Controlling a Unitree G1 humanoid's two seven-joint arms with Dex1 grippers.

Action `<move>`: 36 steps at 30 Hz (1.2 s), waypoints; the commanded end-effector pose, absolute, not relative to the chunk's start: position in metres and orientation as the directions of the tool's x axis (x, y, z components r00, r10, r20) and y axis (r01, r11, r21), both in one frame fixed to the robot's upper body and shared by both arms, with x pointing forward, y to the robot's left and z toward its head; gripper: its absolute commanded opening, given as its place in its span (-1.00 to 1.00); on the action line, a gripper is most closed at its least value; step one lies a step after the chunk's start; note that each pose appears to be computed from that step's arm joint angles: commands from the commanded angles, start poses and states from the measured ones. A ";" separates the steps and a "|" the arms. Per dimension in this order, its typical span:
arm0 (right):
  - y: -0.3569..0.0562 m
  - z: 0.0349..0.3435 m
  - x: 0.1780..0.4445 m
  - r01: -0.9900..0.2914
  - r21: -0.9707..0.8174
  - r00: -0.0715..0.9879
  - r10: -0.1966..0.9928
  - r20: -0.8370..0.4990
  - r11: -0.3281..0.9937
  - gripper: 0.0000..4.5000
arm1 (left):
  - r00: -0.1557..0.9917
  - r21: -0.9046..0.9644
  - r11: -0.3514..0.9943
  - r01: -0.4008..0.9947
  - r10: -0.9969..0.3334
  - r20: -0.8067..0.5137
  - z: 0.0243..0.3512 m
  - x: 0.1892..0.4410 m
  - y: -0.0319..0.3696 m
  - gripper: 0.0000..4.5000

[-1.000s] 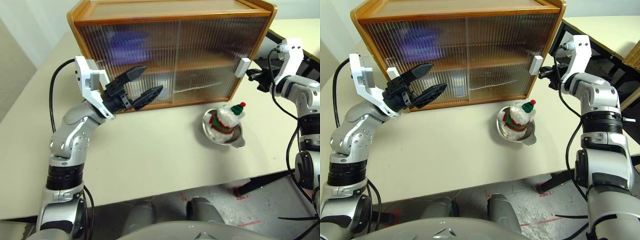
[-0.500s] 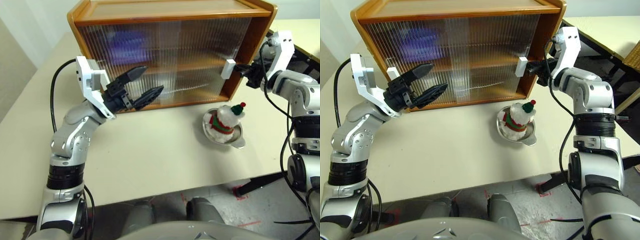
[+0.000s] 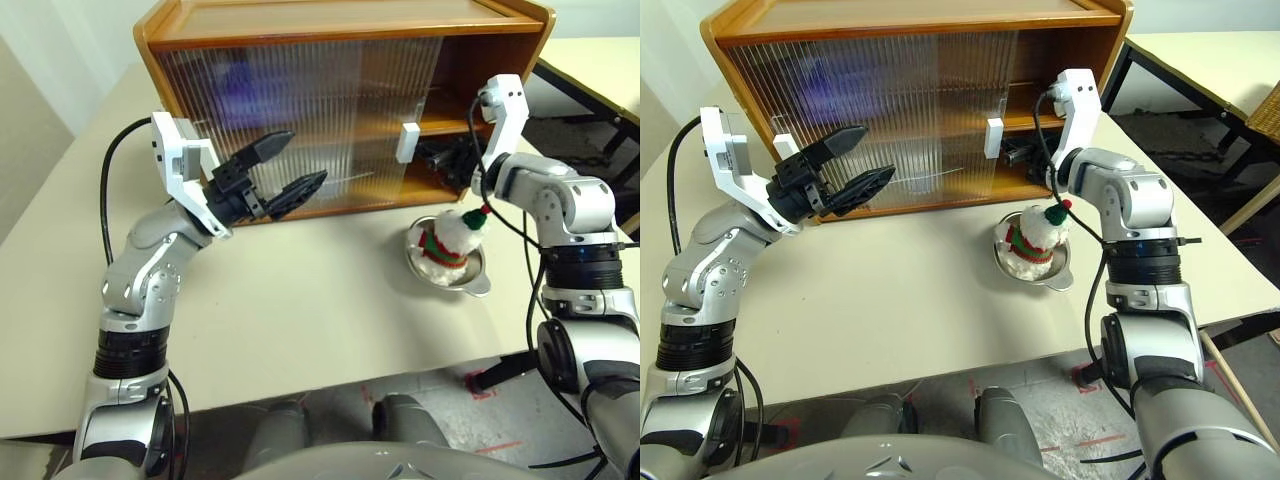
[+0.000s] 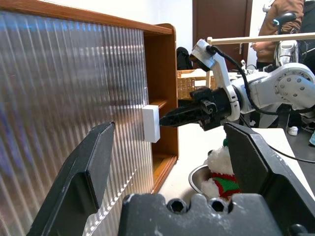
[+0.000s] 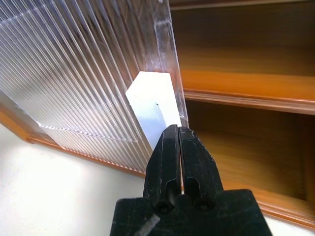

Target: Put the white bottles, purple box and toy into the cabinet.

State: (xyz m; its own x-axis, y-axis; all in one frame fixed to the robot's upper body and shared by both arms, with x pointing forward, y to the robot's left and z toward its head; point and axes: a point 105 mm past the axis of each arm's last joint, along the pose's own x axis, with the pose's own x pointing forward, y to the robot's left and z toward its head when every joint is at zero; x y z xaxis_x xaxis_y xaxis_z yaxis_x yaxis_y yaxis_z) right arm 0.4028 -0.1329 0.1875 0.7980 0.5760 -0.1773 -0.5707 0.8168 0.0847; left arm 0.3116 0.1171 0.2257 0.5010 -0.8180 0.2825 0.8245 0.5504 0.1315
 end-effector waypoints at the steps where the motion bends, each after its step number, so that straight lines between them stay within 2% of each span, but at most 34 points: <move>1: -0.116 0.196 0.403 -0.608 0.081 0.774 0.613 -0.158 0.790 -0.98 | 0.501 0.142 0.553 0.821 -0.817 0.284 0.227 0.312 0.116 1.00; 14: -0.070 0.205 0.398 -0.701 0.103 0.694 0.708 -0.129 0.706 -0.98 | 0.513 0.138 0.566 0.813 -0.808 0.291 0.228 0.311 0.117 1.00; 23: -0.058 0.208 0.397 -0.722 0.105 0.674 0.729 -0.118 0.684 -0.98 | 0.512 0.137 0.566 0.813 -0.807 0.293 0.228 0.311 0.117 1.00; 30: -0.104 0.223 0.404 -0.658 0.022 0.747 0.656 -0.109 0.753 -0.98 | 0.493 0.135 0.547 0.826 -0.817 0.297 0.228 0.312 0.111 1.00; 35: -0.134 0.228 0.394 -0.643 0.010 0.762 0.642 -0.081 0.765 -0.98 | 0.475 0.128 0.529 0.839 -0.827 0.301 0.226 0.314 0.106 1.00; 36: -0.137 0.229 0.391 -0.647 -0.002 0.762 0.645 -0.055 0.763 -0.78 | 0.471 0.127 0.525 0.842 -0.829 0.300 0.226 0.314 0.105 1.00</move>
